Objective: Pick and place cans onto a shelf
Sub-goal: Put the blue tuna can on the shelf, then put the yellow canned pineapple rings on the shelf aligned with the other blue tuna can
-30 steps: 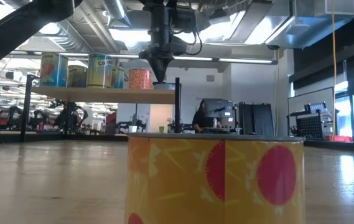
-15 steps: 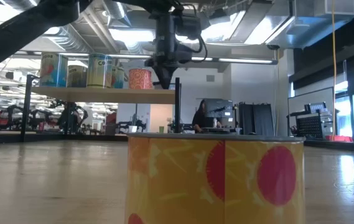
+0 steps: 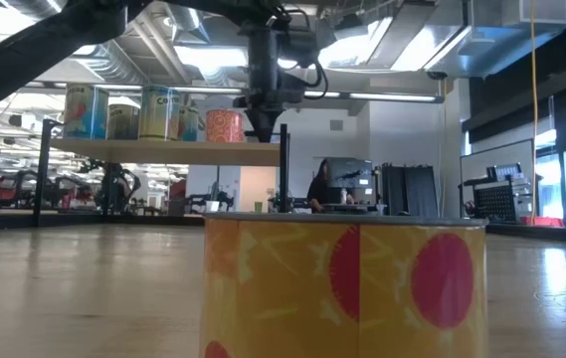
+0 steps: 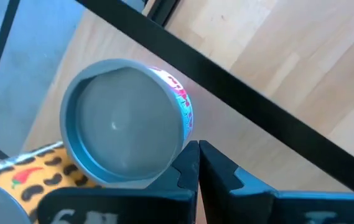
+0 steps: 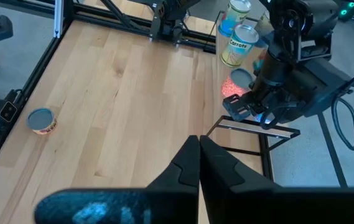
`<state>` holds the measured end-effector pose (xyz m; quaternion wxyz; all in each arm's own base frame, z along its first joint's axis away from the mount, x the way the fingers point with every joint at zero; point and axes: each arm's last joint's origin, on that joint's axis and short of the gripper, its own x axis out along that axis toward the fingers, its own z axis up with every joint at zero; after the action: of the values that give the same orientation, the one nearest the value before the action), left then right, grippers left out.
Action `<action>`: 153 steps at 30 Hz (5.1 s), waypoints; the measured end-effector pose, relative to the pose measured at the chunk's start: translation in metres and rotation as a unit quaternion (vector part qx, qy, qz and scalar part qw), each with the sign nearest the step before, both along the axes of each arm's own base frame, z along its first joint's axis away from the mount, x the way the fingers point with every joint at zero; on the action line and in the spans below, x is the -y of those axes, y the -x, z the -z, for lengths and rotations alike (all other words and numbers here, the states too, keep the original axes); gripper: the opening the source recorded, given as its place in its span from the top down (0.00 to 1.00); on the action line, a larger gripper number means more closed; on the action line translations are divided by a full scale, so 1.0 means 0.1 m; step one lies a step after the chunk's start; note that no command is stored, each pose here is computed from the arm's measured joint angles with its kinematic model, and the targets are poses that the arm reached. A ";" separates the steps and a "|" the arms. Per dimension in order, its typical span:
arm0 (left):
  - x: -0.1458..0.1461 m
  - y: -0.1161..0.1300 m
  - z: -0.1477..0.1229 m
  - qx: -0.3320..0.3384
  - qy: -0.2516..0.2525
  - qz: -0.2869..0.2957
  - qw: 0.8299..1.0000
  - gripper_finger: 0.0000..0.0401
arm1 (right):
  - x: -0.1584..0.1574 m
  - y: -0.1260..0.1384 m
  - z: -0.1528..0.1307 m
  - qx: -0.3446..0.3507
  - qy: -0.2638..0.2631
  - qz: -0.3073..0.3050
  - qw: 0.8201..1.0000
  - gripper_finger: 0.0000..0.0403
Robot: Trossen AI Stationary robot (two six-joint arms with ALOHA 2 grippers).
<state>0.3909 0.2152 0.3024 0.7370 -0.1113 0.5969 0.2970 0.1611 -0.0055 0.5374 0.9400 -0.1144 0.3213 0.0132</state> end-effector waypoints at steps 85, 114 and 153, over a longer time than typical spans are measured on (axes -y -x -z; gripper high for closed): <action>2.70 0.81 -1.50 0.161 0.110 0.355 0.914 1.00 | -0.51 -1.14 0.59 -0.130 0.002 -0.264 0.956 0.99; 4.32 1.15 -0.77 0.138 0.108 0.292 0.940 1.00 | -1.17 -1.83 1.89 -0.127 -0.177 -0.235 0.947 0.97; 4.58 1.29 -0.45 0.175 0.026 0.252 0.951 1.00 | -1.92 -1.91 3.43 -0.161 -0.324 0.021 0.932 0.80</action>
<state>0.2622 -0.2433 0.3478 0.8778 -0.0268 0.4743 0.0616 0.3518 0.1860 0.1940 0.8616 0.2073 0.4488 0.1150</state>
